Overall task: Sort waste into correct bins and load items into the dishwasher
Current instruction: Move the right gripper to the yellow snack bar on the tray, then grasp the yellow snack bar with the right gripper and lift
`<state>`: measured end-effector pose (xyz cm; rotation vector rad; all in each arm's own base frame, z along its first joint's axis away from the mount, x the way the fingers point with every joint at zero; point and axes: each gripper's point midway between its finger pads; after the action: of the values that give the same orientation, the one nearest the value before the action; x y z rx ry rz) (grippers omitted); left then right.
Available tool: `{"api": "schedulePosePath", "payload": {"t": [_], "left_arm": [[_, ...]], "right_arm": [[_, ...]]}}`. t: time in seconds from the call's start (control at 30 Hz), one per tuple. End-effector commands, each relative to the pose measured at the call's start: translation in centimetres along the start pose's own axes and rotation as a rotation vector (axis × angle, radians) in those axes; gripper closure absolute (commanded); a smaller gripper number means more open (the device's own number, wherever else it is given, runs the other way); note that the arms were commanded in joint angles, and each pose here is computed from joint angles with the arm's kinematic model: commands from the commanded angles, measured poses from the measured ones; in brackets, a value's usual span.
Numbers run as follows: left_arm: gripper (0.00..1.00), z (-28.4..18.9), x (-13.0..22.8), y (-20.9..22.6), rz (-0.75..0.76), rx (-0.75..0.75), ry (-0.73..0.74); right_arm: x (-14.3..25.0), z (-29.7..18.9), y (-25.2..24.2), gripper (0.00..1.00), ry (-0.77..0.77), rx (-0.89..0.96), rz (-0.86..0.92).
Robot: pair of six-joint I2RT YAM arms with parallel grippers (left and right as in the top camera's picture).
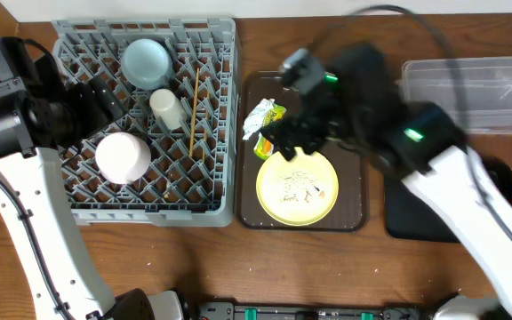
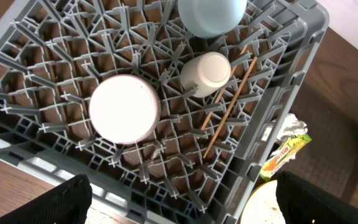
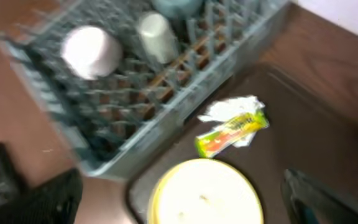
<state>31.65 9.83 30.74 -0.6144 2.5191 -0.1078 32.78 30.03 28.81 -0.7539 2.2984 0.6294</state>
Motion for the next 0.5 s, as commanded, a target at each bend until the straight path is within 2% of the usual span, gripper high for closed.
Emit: {"api": "schedulePosePath", "payload": {"t": [0.0, 0.2, 0.3, 0.37, 0.47], "left_arm": [[0.05, 0.0, 0.0, 0.3, -0.013, -0.008, 0.002], [0.05, 0.0, 0.0, 0.3, -0.013, -0.008, 0.002], [0.05, 0.0, 0.0, 0.3, -0.013, -0.008, 0.002], [0.05, 0.0, 0.0, 0.3, -0.013, -0.008, 0.002], [0.05, 0.0, 0.0, 0.3, -0.013, -0.008, 0.002]], "right_arm": [[0.3, 3.7, -1.5, 0.01, 0.061, 0.085, -0.013], [4.0, 10.9, -0.8, 0.01, 0.202, 0.035, 0.025], [5.5, 15.0, -5.2, 0.02, 0.194, 0.249, 0.322], [6.9, 16.5, -7.3, 0.16, 0.196, 0.352, 0.451], [9.1, 19.2, -8.2, 0.20, 0.216, 0.398, 0.594]]}}
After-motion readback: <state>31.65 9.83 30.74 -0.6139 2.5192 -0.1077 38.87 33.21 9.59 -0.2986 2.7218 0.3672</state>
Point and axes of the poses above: each gripper's point midway between its finger pads, its own z axis out along the fingers, its own y axis along the line the jaws close on, x = y × z, and after that the axes turned 5 degrees about z, right-handed
